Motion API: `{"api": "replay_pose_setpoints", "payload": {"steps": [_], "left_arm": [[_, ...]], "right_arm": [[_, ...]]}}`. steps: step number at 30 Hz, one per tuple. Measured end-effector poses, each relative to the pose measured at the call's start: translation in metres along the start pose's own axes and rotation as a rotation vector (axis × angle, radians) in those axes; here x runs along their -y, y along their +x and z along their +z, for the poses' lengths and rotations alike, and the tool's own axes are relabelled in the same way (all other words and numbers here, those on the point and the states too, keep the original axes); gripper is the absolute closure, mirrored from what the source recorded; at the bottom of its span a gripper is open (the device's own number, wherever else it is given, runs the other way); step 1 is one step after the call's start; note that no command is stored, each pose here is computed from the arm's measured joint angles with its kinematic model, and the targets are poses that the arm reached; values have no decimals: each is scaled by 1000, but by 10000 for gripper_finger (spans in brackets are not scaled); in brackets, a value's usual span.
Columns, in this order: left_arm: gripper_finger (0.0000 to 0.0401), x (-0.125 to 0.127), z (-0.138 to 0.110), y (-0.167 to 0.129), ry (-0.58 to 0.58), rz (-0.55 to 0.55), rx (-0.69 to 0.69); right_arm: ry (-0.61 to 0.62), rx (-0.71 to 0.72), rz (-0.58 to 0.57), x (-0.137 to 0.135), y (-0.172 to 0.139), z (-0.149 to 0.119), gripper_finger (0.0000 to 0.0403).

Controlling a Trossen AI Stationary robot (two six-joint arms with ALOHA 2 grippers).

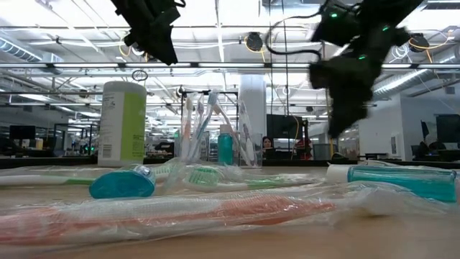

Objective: Pick & Place toothbrushing station
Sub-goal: Put the green toothbrush into the transparent organizer

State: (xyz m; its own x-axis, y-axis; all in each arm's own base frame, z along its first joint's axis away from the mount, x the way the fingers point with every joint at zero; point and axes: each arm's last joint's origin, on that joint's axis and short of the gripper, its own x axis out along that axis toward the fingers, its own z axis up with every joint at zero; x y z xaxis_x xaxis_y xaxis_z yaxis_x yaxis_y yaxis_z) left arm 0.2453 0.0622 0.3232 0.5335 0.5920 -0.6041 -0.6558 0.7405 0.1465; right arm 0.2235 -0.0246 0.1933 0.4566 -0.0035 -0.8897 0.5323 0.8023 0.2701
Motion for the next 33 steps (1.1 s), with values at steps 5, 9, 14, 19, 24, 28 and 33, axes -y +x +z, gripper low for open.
{"api": "replay_pose_setpoints", "payload": {"steps": [5, 9, 14, 19, 24, 28, 33], "left_arm": [[267, 0, 0, 0, 0, 0, -1], [267, 0, 0, 0, 3, 0, -1], [267, 0, 0, 0, 12, 0, -2], [267, 0, 0, 0, 30, 0, -1], [267, 0, 1, 0, 32, -3, 9], [267, 1, 2, 0, 28, -5, 17], [267, 1, 2, 0, 27, -4, 18]], "right_arm": [[276, -139, -255, 18, -28, -32, 294], [368, -115, -354, 25, -29, -44, 293], [358, -79, -188, 24, -4, -52, 293], [351, -59, -125, 33, 18, -67, 294], [360, -59, -139, 42, 27, -79, 296], [302, -34, -153, 45, 32, -83, 320], [282, -2, -174, 46, 33, -82, 388]]}}
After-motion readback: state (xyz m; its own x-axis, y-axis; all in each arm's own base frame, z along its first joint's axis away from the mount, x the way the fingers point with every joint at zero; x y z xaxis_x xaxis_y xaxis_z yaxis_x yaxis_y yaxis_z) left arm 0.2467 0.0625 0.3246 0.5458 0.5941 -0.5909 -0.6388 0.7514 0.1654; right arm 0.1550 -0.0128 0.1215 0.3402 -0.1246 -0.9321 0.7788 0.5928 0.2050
